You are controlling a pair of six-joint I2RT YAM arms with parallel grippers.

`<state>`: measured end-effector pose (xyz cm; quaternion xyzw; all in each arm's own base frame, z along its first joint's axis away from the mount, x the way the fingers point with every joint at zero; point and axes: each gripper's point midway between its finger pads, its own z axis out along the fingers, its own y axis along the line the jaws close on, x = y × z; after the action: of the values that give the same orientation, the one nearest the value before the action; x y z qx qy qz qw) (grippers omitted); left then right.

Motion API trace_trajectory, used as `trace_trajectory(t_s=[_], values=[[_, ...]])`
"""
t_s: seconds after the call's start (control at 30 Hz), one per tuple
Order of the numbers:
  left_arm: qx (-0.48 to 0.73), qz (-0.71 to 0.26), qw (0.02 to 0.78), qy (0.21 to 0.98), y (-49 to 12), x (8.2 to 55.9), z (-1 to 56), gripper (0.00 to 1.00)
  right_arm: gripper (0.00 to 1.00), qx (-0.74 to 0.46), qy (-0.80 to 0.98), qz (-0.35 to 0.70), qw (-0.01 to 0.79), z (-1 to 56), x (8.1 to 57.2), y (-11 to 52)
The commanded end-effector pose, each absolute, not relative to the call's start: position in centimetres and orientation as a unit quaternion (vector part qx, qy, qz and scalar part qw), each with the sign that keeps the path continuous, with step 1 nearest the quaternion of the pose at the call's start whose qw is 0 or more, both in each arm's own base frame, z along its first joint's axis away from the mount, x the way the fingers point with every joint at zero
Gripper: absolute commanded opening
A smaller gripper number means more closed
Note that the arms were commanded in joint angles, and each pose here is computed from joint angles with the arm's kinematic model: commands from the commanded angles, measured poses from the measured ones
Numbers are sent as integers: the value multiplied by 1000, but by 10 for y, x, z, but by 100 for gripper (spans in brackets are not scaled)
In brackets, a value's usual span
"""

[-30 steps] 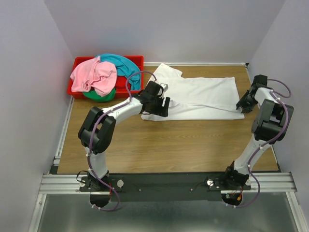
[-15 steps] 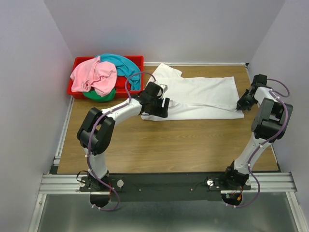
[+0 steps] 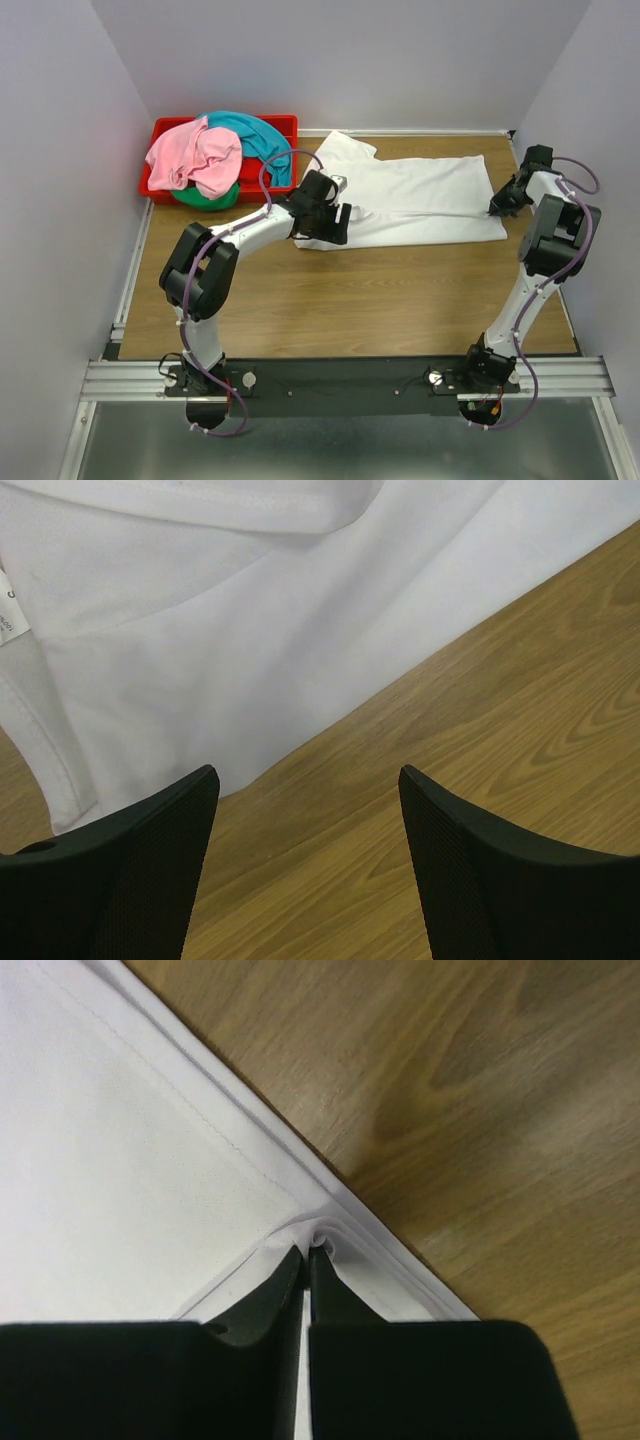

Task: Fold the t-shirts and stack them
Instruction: Fold the tshirt

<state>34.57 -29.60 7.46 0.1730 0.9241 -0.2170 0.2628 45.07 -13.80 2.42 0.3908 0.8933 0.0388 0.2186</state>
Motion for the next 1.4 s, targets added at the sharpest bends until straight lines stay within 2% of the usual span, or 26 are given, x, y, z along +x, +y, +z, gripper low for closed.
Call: trace_trajectory(t_s=[0.0,0.57,0.83,1.07,1.37], values=[[170,-208,271,924,-294,345,80,80,13,417,881,57,217,20,465,-137],[173,-194,250,933,-290,339,55,80,38,504,820,106,249,44,508,-147],[170,-195,259,931,-290,341,62,80,48,483,815,123,296,86,528,-153],[168,-215,296,915,-304,360,99,81,50,397,858,110,307,108,498,-123],[189,-238,285,909,-332,376,92,81,51,331,895,121,273,85,446,-52]])
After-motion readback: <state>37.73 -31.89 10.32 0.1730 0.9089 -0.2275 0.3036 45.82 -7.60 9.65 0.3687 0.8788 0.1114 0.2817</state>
